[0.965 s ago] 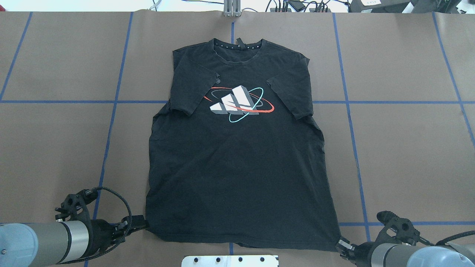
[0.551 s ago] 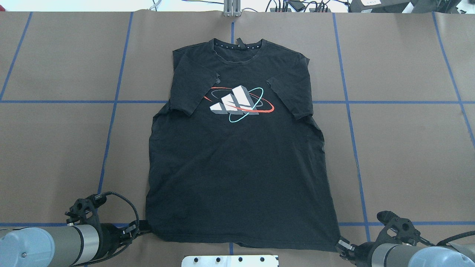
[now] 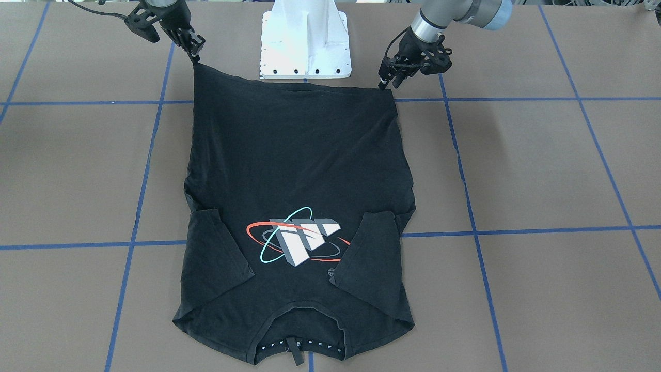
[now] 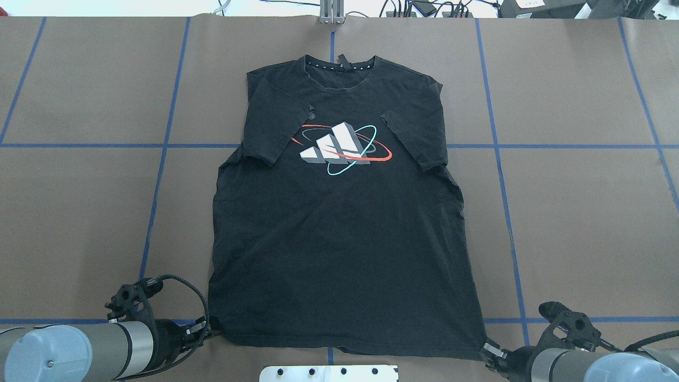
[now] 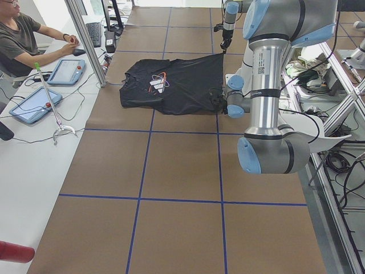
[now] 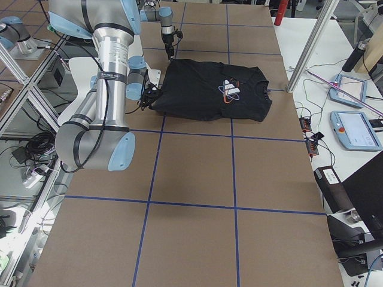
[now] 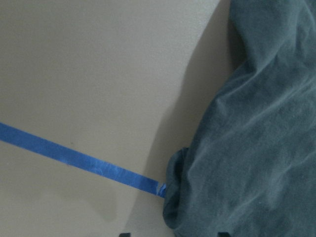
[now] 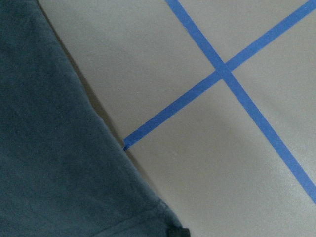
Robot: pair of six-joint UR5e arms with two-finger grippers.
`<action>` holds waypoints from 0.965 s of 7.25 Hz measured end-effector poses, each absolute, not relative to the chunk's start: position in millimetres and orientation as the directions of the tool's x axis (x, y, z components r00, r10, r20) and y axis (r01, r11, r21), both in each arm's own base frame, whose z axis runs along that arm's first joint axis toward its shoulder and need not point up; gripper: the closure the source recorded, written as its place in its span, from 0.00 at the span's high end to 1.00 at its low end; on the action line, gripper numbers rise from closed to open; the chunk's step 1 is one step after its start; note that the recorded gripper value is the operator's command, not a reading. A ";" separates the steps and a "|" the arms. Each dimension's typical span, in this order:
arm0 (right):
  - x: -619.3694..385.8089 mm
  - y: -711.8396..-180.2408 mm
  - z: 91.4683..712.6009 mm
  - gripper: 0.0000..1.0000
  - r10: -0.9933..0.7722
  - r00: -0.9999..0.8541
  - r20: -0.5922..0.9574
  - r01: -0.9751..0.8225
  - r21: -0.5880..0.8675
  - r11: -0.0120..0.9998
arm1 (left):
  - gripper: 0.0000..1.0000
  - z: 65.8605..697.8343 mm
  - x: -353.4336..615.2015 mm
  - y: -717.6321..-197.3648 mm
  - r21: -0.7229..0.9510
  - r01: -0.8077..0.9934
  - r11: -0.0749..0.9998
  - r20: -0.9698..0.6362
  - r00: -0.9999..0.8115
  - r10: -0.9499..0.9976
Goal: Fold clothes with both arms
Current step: 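Grasp both hem corners nearest the robot with the left and right grippers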
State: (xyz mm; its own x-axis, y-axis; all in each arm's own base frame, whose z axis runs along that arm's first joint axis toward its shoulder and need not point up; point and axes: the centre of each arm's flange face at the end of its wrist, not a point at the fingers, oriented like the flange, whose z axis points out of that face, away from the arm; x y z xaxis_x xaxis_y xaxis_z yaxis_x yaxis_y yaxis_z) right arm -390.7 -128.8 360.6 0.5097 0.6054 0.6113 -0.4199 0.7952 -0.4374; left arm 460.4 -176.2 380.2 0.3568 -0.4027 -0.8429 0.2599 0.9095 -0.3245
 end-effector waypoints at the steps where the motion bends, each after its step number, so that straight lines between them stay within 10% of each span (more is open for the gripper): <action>1: -390.7 -128.8 360.6 0.00 0.605 0.509 0.612 -0.420 -0.437 0.795 | 0.00 381.2 461.2 -176.3 -0.325 0.261 0.909 -0.842 0.359 -0.403; 7: -381.8 -129.9 349.8 0.00 0.607 0.496 0.621 -0.412 -0.447 0.794 | 0.00 337.7 430.8 -178.4 -0.339 0.243 0.909 -0.867 0.293 -0.402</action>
